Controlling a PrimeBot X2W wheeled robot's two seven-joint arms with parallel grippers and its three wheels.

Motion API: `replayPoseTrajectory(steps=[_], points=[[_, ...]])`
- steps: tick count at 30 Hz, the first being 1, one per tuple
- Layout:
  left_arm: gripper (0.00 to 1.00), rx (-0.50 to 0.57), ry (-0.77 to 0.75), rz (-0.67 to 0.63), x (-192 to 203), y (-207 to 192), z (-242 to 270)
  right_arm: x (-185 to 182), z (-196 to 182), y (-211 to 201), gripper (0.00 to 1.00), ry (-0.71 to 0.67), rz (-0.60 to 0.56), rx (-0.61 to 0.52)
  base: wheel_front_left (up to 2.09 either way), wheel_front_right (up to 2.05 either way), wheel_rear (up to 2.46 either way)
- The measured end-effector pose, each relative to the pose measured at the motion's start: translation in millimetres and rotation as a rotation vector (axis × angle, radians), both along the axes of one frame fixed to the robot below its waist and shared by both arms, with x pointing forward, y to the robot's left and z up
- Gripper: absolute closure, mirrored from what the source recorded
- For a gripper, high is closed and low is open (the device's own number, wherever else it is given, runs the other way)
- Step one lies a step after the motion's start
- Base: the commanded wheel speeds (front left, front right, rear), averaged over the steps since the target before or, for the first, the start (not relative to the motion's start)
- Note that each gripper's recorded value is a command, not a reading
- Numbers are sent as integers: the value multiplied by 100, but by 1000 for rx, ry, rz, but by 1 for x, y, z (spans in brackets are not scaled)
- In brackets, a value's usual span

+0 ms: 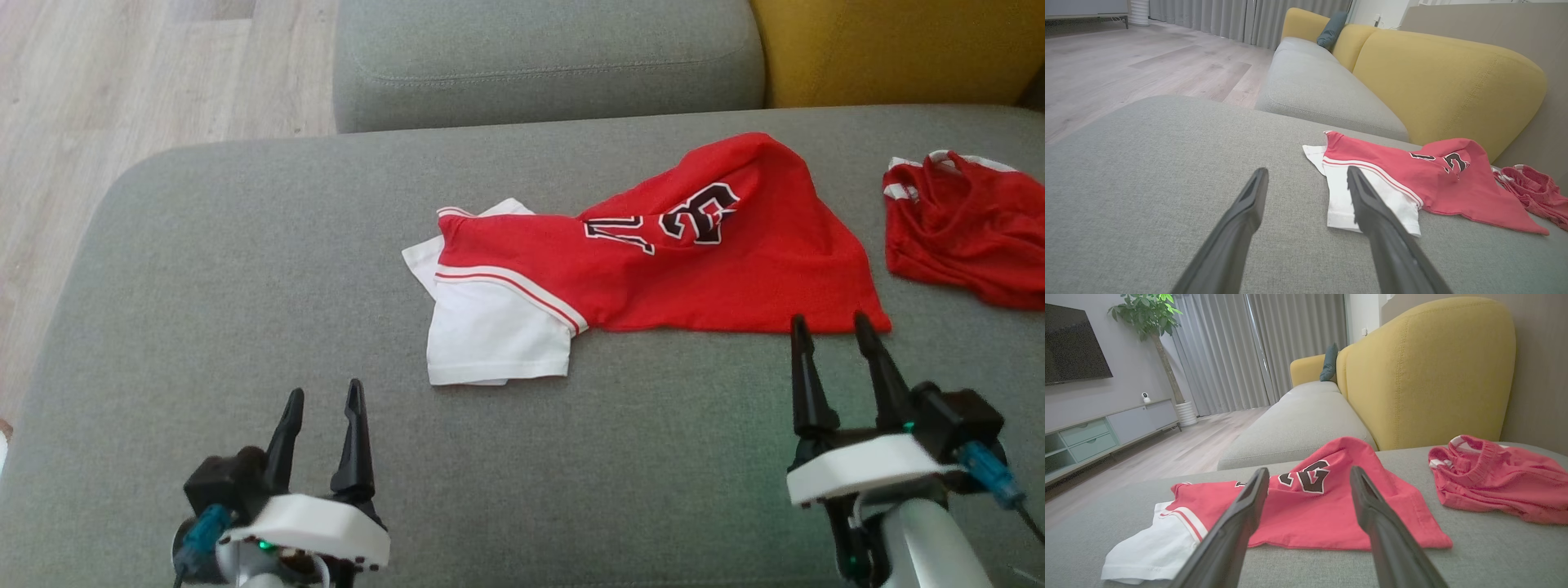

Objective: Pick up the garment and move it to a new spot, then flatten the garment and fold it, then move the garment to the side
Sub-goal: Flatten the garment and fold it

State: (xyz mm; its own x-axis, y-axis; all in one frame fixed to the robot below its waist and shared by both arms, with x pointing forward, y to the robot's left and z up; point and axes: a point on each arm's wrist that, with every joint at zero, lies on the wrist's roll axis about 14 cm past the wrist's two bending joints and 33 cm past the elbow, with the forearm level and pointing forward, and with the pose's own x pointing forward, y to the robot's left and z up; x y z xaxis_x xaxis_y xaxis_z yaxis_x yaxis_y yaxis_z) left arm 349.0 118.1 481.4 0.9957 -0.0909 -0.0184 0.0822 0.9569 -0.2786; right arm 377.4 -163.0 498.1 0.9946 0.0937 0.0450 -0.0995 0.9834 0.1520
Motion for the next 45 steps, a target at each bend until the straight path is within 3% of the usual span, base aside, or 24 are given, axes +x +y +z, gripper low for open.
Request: replayPoseTrajectory(steps=[26,39,45], points=[[0,2,3,4,-1,1,-1,-2,0,9,0,17,31,-21,0,0,0],[0,2,173,-192,20,-45,-43,2,-22,7,0,85,25,-21,0,0,0],[0,-42,280,-208,38,-54,-73,9,-33,-2,0,115,1,-24,0,0,0]])
